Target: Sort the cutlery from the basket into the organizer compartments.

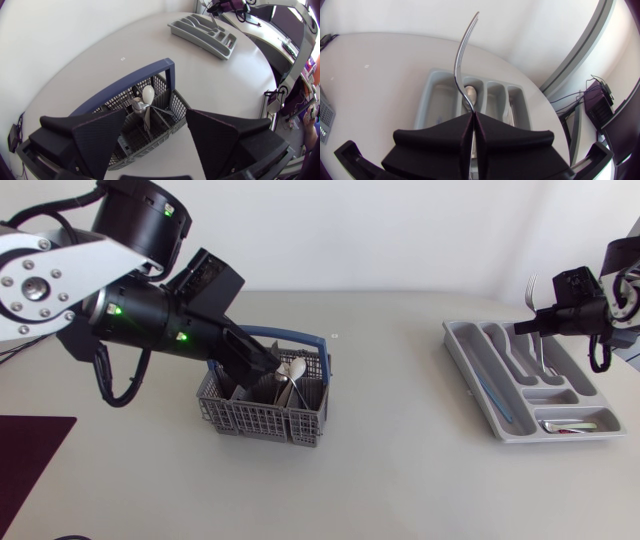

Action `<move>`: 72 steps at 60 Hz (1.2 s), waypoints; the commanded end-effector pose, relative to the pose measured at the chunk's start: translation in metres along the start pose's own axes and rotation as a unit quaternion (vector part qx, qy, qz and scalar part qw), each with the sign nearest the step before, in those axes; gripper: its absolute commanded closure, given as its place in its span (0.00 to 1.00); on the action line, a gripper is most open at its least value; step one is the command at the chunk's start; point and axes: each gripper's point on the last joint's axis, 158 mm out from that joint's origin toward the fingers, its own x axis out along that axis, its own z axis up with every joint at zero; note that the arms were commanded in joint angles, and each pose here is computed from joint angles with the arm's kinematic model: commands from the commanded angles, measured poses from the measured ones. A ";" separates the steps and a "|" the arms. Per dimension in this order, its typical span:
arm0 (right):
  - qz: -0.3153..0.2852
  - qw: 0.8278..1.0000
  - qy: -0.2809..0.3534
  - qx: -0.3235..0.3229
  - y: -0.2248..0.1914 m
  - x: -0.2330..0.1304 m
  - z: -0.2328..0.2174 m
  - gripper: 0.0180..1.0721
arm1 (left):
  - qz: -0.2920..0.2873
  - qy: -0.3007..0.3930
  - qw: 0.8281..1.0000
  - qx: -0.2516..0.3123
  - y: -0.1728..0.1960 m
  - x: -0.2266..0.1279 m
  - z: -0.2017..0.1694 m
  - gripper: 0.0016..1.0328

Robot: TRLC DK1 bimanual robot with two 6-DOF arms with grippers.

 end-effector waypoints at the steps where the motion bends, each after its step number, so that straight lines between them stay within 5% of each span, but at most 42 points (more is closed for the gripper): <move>1: -0.031 0.999 0.006 0.008 -0.021 0.031 -0.001 0.95 | 0.008 -0.001 1.000 0.014 0.000 0.000 -0.007 0.20; 22: -0.088 0.994 0.057 0.044 -0.063 0.103 -0.031 0.95 | 0.013 -0.004 1.000 0.024 -0.006 -0.006 -0.009 0.20; 52: -0.082 0.987 0.128 0.058 -0.060 0.155 -0.078 0.94 | 0.005 0.016 0.999 0.041 -0.021 -0.006 -0.020 0.20; 72: -0.074 0.986 0.135 0.064 -0.051 0.147 -0.083 0.60 | 0.004 0.027 0.999 0.041 -0.023 -0.004 -0.036 0.20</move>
